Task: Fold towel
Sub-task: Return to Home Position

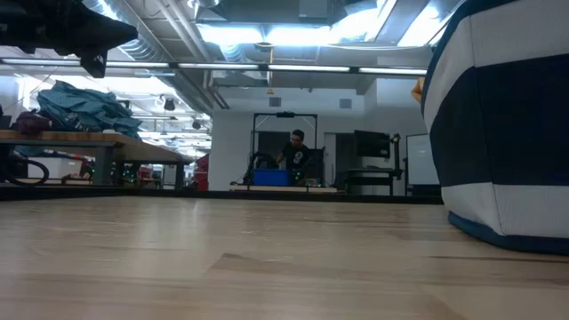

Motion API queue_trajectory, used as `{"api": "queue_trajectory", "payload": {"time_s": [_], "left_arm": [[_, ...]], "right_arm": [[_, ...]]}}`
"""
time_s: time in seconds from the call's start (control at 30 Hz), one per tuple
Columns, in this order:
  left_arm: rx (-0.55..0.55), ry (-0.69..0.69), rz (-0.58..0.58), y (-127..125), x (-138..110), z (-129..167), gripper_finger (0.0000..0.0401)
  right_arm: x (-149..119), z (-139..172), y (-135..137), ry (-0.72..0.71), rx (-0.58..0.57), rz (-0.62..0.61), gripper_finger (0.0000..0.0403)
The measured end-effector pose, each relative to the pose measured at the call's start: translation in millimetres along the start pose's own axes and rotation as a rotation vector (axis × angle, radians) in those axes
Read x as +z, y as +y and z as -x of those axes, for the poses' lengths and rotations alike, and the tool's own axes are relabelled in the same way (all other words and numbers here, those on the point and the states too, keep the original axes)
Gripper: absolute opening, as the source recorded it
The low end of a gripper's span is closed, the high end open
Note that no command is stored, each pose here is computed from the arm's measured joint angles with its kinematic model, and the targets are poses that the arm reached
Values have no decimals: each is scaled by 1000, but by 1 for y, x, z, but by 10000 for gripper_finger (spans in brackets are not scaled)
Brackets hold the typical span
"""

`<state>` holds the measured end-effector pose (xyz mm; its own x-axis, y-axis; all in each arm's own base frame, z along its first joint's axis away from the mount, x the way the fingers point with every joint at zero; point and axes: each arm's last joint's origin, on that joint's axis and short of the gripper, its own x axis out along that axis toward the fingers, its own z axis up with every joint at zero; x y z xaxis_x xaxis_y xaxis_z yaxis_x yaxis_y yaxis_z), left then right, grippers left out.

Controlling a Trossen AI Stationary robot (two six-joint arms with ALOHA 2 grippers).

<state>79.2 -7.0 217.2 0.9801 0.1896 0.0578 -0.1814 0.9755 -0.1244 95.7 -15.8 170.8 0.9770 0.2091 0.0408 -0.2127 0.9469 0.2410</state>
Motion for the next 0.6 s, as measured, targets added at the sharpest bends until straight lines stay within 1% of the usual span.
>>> {"api": "queue_trajectory", "payload": {"time_s": [0.07,0.13,0.2,0.33,0.4,0.47,0.53,0.6], "left_arm": [[2,17,-6,0,-2,0,8],[4,37,2,0,-4,0,8],[7,58,14,1,-6,0,8],[12,89,29,1,-9,0,8],[11,89,4,1,-9,0,8],[8,90,-42,1,-9,0,8],[7,90,-86,1,-9,0,8],[5,90,-128,1,-9,0,8]], "right_arm": [[0,1,-1,0,-3,11,248],[1,1,-3,-9,-44,12,248],[1,2,-6,-27,-122,11,248],[1,4,-13,-67,-337,7,248],[0,5,-16,-73,-445,12,248],[-1,6,-19,-74,-524,26,248],[-1,7,-20,-75,-556,30,248],[-1,7,-20,-74,-558,36,248]]}}
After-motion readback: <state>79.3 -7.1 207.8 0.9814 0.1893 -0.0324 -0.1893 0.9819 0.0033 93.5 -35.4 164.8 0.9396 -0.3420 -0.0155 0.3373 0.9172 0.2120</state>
